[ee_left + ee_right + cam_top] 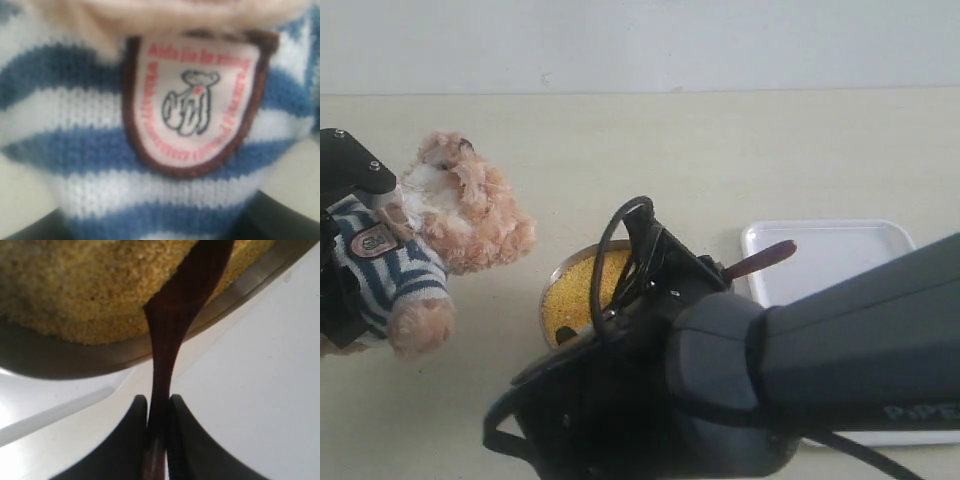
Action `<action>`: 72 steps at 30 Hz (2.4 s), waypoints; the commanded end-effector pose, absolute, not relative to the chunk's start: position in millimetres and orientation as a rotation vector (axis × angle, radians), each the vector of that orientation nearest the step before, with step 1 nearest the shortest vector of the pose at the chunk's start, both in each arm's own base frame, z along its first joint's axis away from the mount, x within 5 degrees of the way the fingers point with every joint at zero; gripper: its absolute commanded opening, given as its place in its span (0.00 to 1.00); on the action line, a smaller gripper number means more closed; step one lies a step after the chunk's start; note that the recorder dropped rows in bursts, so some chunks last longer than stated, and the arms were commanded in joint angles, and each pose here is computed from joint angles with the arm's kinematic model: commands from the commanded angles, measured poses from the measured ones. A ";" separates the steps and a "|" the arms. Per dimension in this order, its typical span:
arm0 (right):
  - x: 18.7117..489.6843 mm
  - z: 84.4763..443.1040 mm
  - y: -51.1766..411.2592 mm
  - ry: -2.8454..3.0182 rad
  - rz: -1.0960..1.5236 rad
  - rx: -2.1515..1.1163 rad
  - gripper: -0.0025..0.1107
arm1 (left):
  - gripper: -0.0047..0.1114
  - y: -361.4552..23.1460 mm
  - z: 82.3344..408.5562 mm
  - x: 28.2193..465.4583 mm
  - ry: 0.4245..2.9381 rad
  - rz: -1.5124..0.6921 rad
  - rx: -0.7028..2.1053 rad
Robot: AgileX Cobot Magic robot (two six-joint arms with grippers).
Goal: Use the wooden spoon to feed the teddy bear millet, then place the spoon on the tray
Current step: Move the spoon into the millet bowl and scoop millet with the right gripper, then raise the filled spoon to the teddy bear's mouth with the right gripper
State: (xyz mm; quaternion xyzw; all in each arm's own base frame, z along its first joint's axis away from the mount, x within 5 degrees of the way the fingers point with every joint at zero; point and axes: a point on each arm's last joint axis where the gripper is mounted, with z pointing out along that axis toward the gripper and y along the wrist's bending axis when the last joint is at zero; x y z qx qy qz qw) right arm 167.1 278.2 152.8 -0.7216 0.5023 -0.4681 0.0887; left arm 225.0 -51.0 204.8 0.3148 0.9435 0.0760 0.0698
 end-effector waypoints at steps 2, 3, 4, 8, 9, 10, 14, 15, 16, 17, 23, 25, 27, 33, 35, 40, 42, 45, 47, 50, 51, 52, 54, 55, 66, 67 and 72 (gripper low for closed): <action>167.6 167.8 298.0 1.624 -1.239 -2.117 0.02 | 0.07 -54.2 209.3 225.9 2.812 0.211 0.923; 167.2 169.9 300.5 1.636 -1.217 -2.126 0.02 | 0.07 -54.2 209.3 225.8 2.814 0.212 0.924; 166.7 172.0 303.2 1.652 -1.191 -2.137 0.02 | 0.07 -54.2 209.3 225.8 2.814 0.212 0.924; 165.4 177.4 309.7 1.708 -1.119 -2.132 0.02 | 0.07 -54.4 209.3 225.7 2.816 0.207 0.920; 165.4 178.0 310.4 1.713 -1.113 -2.129 0.02 | 0.07 -54.4 209.3 225.7 2.816 0.207 0.920; 165.3 178.0 310.4 1.716 -1.110 -2.129 0.02 | 0.07 -54.6 209.2 225.6 2.817 0.204 0.919; 168.9 173.8 304.0 1.843 -1.050 -2.129 0.02 | 0.07 -54.7 209.2 225.6 2.817 0.202 0.917; 170.1 172.0 301.4 1.900 -1.021 -2.125 0.02 | 0.07 -54.7 209.2 225.6 2.817 0.202 0.917; 173.9 170.6 297.7 1.962 -0.997 -2.110 0.02 | 0.07 -54.7 209.2 225.6 2.817 0.202 0.917; 175.7 169.5 295.4 2.008 -0.975 -2.100 0.02 | 0.07 -54.7 209.2 225.6 2.817 0.202 0.917; 182.8 176.7 288.8 2.089 -0.924 -2.045 0.02 | 0.07 -54.7 209.2 225.7 2.815 0.202 0.917; 183.6 180.8 292.0 2.093 -0.901 -2.030 0.02 | 0.07 -54.8 209.3 225.9 2.813 0.202 0.917; 185.1 184.8 295.3 2.090 -0.886 -2.014 0.02 | 0.07 -54.8 209.3 225.9 2.813 0.202 0.917; 191.0 194.9 301.9 2.283 -0.663 -1.917 0.02 | 0.07 -54.8 209.3 225.9 2.813 0.202 0.917; 195.7 194.7 298.8 2.383 -0.577 -1.872 0.02 | 0.07 -54.8 209.3 225.9 2.813 0.202 0.917; 206.3 191.4 288.4 2.587 -0.418 -1.754 0.02 | 0.07 -54.7 209.2 225.7 2.815 0.202 0.917; 210.5 190.7 284.7 2.647 -0.365 -1.712 0.02 | 0.07 -54.7 209.2 225.7 2.815 0.202 0.917; 216.0 194.0 279.0 2.697 -0.312 -1.658 0.02 | 0.07 -54.6 209.2 225.6 2.817 0.203 0.918; 219.5 200.3 274.3 2.709 -0.282 -1.625 0.02 | 0.07 -54.6 209.2 225.6 2.817 0.203 0.918; 223.9 209.5 267.7 2.726 -0.240 -1.572 0.02 | 0.07 -55.2 209.1 225.3 2.820 0.192 0.911; 224.6 211.7 266.3 2.737 -0.218 -1.554 0.02 | 0.07 -55.2 209.1 225.3 2.820 0.192 0.911; 226.2 214.3 263.9 2.748 -0.197 -1.532 0.02 | 0.07 -55.2 209.1 225.3 2.820 0.192 0.911; 229.2 217.2 259.8 2.776 -0.151 -1.495 0.02 | 0.07 -55.2 209.0 224.6 2.829 0.188 0.909; 230.0 217.6 258.8 2.793 -0.121 -1.480 0.02 | 0.07 -55.4 208.9 224.3 2.833 0.184 0.906; 232.6 220.9 256.4 2.893 0.213 -1.416 0.02 | 0.07 -56.1 208.1 219.8 2.876 0.151 0.925; 232.1 221.7 256.7 2.891 0.225 -1.418 0.02 | 0.07 -57.0 208.0 219.5 2.875 0.137 0.933; 234.6 243.5 263.6 2.829 0.294 -1.379 0.02 | 0.07 -60.6 207.7 218.3 2.866 0.075 0.972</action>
